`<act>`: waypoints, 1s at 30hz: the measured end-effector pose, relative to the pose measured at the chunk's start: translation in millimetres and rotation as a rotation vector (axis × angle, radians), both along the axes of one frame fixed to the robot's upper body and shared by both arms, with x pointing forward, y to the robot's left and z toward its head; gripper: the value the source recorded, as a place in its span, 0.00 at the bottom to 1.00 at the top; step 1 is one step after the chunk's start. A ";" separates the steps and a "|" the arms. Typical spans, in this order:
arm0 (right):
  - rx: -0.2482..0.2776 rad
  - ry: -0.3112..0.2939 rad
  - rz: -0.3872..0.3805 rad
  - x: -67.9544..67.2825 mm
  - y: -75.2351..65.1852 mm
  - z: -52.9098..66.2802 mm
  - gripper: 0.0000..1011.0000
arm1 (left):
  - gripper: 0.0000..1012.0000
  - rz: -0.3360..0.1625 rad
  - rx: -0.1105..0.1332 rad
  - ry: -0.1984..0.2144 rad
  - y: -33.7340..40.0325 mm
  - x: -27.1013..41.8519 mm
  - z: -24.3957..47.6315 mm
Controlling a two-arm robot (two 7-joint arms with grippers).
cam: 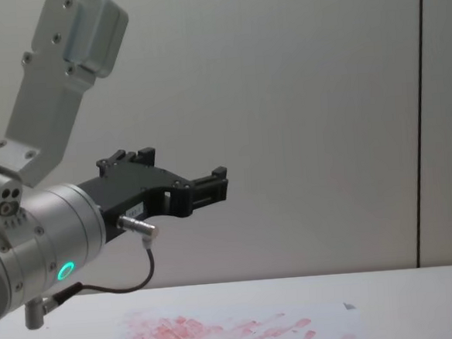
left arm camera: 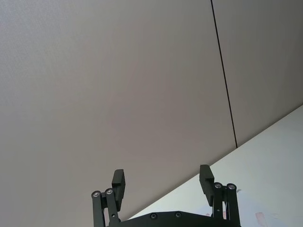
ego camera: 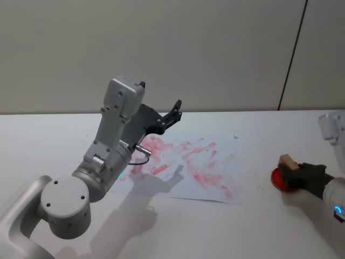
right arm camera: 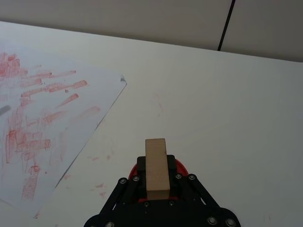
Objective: Use the one hand to pick up the stamp and affix it onto the A4 paper.
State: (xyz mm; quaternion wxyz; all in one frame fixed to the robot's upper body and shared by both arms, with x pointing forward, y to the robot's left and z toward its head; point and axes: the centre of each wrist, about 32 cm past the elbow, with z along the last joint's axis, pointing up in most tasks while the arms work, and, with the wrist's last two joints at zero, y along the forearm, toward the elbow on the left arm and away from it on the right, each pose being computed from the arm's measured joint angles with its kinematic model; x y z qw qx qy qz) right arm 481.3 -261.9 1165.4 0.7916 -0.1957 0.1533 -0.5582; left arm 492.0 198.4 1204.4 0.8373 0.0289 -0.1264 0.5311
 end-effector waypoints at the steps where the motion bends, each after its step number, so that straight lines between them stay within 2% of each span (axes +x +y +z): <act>1: -0.005 0.004 0.001 0.2 0.3 -1.4 0.22 | 0.99 0.000 0.000 0.000 0.0 0.0 0.0; 11: -0.027 0.017 0.007 1.7 3.0 -8.3 0.24 | 0.99 0.000 0.000 0.000 0.0 0.0 0.0; 15: -0.032 0.018 0.009 2.1 3.7 -9.6 0.33 | 0.99 0.000 0.000 0.000 0.0 0.0 0.0; 16: -0.032 0.018 0.009 2.1 3.7 -9.6 0.39 | 0.99 0.000 0.000 0.000 0.0 0.0 0.0; 21: -0.037 0.021 0.010 2.5 4.4 -11.1 0.55 | 0.99 0.000 0.000 0.000 0.0 0.0 0.0; 30: -0.042 0.022 0.012 2.8 4.8 -12.4 0.79 | 0.99 0.000 0.000 0.000 0.0 0.0 0.0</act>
